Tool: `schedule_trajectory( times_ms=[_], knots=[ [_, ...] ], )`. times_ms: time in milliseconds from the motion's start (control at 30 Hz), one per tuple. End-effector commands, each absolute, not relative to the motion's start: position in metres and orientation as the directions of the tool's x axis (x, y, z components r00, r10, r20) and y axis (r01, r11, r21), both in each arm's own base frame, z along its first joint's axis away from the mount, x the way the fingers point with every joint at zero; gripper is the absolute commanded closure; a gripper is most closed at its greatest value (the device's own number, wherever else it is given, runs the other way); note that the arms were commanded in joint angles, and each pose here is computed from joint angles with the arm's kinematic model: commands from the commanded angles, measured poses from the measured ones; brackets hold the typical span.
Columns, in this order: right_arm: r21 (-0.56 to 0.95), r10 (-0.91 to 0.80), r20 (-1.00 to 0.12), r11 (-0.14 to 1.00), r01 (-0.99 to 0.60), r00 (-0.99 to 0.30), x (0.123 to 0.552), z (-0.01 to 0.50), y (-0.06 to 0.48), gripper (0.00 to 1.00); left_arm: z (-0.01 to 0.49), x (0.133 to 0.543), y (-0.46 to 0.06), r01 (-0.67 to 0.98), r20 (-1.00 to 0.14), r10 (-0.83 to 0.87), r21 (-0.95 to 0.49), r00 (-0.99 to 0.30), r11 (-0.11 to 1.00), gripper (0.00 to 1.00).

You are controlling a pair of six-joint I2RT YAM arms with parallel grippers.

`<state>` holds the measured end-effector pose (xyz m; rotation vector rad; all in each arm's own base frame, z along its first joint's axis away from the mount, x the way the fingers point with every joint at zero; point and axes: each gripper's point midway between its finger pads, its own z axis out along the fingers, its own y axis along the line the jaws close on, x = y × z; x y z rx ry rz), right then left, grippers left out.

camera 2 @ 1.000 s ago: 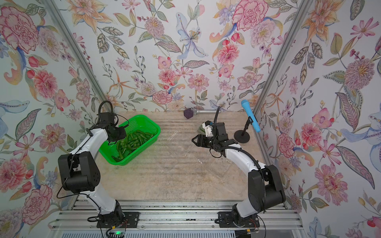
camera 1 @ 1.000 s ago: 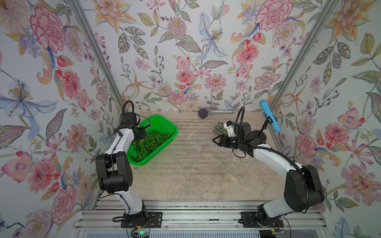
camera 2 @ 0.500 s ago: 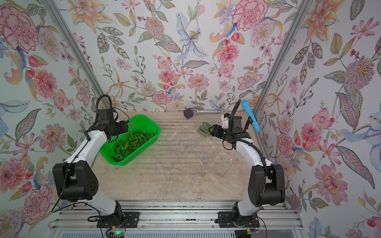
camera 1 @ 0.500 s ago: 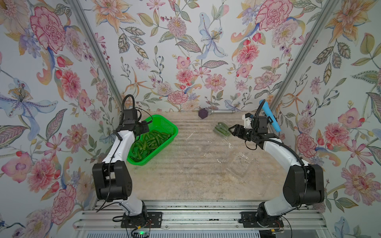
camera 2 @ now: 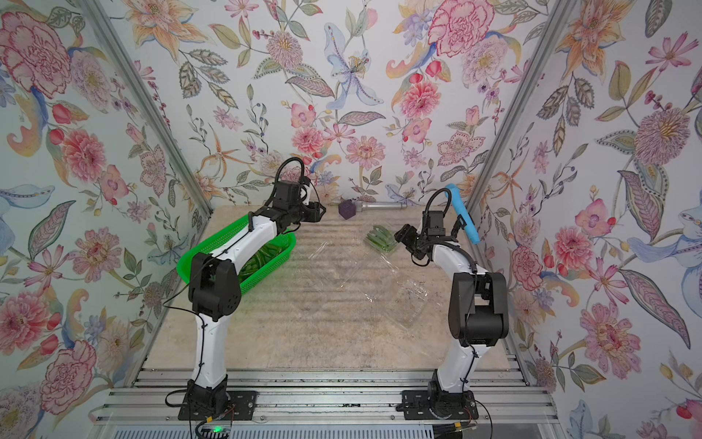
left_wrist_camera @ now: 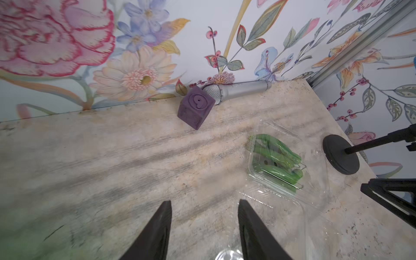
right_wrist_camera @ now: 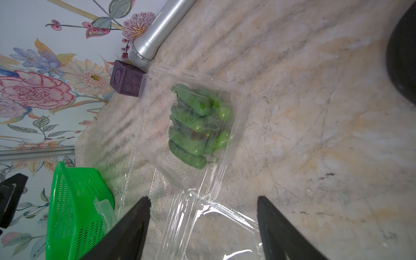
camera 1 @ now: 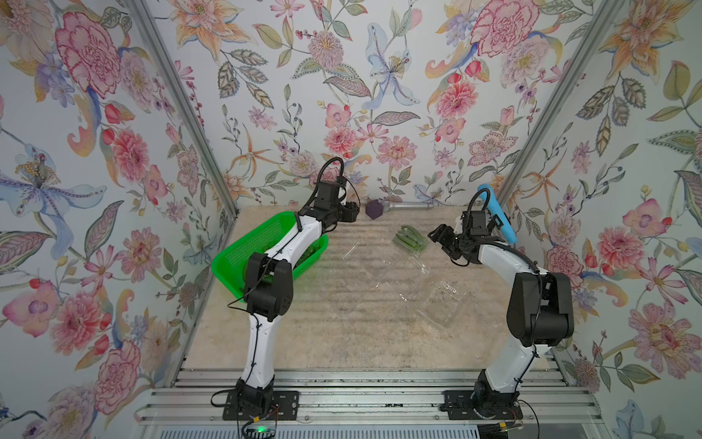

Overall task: Take small green peppers out of containers
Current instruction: Pick up the packing box from the center of the board.

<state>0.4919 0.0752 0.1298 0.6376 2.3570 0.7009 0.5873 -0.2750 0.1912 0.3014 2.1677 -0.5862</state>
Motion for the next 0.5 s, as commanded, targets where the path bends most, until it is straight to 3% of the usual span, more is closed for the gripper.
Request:
schedule_trajectory(
  times_ms=[0,267,467],
  knots=[
    [0.635,0.662,-0.351,0.688,0.351,-0.663,0.504,0.129,0.072,0.22,0.197,0.6,-0.295,0.452,-0.806,0.03,-0.3,-0.591,0.84,0.49],
    [0.677,0.689,-0.294,0.639,0.364,-0.662,0.523,0.113,0.081,0.22,0.165,0.629,-0.327,0.453,-0.802,-0.056,-0.393,-0.595,0.8,0.46],
    [0.689,0.669,-0.281,0.64,0.34,-0.688,0.531,0.103,0.089,0.21,0.143,0.625,-0.349,0.478,-0.777,-0.064,-0.448,-0.626,0.755,0.46]
  ],
)
